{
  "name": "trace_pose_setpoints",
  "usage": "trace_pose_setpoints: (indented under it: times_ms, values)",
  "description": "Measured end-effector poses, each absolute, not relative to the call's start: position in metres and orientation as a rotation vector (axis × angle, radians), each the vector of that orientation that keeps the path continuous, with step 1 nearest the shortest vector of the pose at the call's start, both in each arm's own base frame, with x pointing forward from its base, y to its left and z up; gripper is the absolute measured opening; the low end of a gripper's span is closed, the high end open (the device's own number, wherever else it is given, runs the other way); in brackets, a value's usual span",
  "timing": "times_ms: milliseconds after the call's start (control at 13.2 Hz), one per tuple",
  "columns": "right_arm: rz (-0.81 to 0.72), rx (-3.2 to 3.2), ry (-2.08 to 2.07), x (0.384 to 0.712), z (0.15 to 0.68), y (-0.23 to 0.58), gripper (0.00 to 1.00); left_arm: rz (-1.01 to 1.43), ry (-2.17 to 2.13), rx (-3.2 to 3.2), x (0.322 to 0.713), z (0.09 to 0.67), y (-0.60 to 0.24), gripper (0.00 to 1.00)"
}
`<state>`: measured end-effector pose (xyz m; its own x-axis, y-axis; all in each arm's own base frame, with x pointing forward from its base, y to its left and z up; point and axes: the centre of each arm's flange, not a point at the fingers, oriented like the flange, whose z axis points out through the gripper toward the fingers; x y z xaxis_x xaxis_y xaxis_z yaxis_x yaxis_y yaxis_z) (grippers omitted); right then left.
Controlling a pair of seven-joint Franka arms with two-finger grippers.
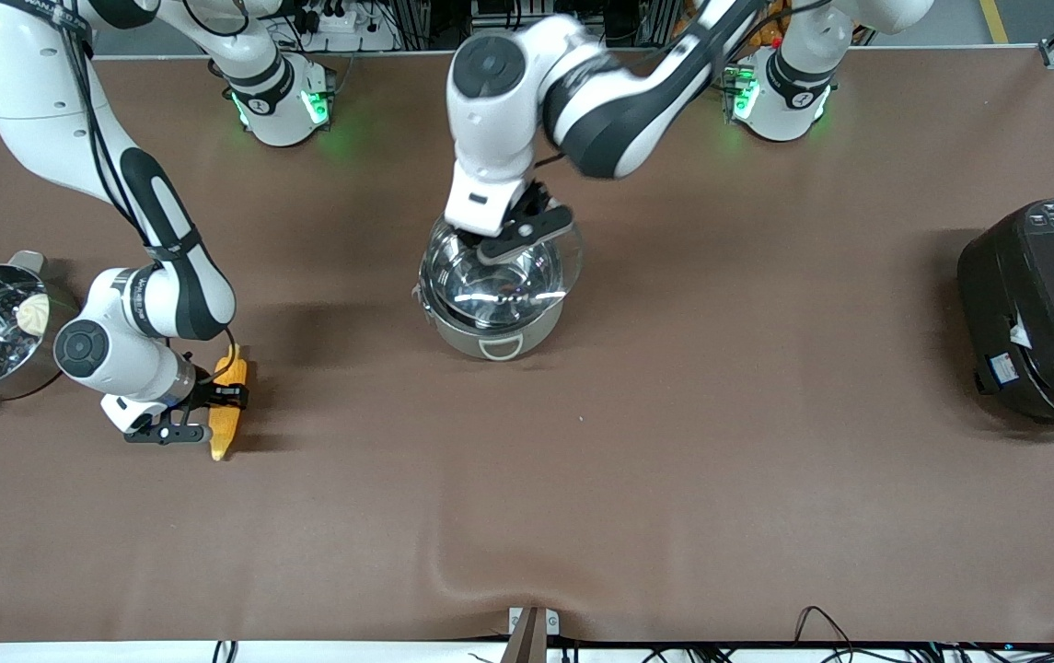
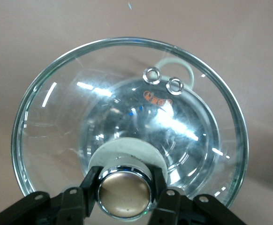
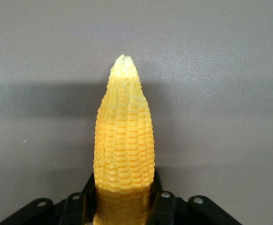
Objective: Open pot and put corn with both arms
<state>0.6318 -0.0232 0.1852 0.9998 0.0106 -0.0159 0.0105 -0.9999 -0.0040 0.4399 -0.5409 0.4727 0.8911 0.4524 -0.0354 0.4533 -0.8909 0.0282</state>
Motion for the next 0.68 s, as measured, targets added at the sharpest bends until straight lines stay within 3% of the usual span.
trace_pose_setpoints:
  times_ms: [302, 529, 680]
  values:
    - [0.083, -3.135, -0.017, 0.629, 0.223, -0.023, 0.44, -0.003, 0.859, 2.984, 0.463, 0.547, -0.466, 0.50]
    - [0.090, -3.131, -0.036, 0.627, 0.276, -0.015, 0.37, 0.010, 0.875, 3.005, 0.477, 0.563, -0.395, 0.50]
    - [0.083, -3.123, -0.102, 0.624, 0.302, 0.012, 0.37, 0.011, 0.857, 3.032, 0.483, 0.566, -0.343, 0.50]
